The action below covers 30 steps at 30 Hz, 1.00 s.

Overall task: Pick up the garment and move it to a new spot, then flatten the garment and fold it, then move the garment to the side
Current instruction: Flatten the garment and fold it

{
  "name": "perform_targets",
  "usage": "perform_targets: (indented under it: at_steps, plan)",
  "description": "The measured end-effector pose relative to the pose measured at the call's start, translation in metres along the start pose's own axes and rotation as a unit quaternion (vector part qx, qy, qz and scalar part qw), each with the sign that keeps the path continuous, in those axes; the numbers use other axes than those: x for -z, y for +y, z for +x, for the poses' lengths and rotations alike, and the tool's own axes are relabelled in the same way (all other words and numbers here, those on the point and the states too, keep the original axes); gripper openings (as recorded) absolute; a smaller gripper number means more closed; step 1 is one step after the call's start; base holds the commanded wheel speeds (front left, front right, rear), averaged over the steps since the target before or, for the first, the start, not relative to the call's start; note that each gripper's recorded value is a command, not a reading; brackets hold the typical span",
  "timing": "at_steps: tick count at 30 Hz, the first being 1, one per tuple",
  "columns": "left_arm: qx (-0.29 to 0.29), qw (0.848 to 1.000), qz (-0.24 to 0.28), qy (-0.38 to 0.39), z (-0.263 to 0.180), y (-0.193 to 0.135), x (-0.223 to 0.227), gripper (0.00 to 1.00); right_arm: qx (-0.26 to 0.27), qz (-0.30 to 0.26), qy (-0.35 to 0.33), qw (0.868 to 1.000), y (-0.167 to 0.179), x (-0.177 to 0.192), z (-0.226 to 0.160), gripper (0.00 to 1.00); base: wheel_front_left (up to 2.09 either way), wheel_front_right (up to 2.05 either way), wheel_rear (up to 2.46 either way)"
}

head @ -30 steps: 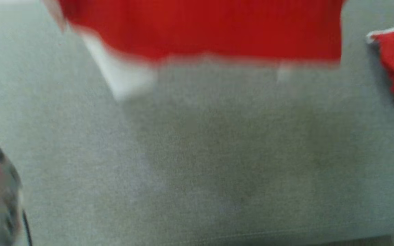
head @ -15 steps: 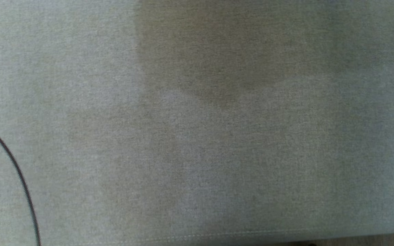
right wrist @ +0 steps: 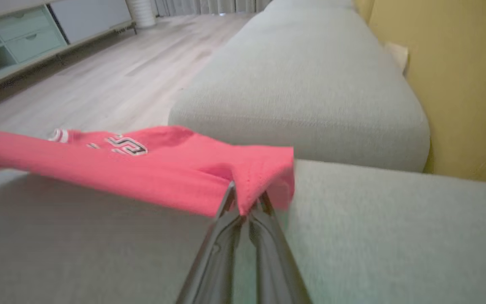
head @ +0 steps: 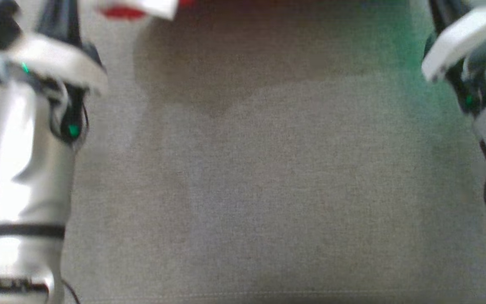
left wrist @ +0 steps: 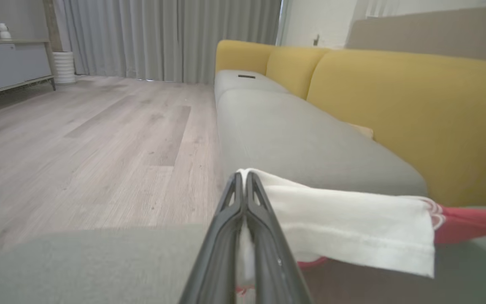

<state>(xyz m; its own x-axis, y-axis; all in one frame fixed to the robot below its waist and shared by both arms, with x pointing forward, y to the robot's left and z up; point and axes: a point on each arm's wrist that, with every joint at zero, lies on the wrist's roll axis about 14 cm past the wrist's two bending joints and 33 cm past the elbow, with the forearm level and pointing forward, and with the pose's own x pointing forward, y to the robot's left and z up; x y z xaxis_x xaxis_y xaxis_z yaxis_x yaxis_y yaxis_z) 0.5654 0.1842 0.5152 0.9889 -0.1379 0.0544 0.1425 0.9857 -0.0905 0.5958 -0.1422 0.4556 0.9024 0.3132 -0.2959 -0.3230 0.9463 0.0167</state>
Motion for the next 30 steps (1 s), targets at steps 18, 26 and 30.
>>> perform_targets:
  at_steps: [18, 26, 30]
  plan:
    - [0.073, 0.990, 0.063, 0.098, -0.135, -0.018, 0.047, 0.00, -0.065, -0.039, 0.146, 0.986, 0.019, 0.059, -0.104, 0.00, 0.00, 0.00, 0.00]
    - [0.087, 0.988, 0.061, 0.112, -0.173, -0.019, 0.051, 0.00, -0.084, -0.047, 0.176, 0.980, 0.026, 0.068, -0.142, 0.00, 0.00, 0.00, 0.00]
    - [0.098, 0.986, 0.060, 0.119, -0.197, -0.023, 0.052, 0.00, -0.093, -0.042, 0.209, 0.973, 0.030, 0.080, -0.166, 0.00, 0.00, 0.00, 0.00]
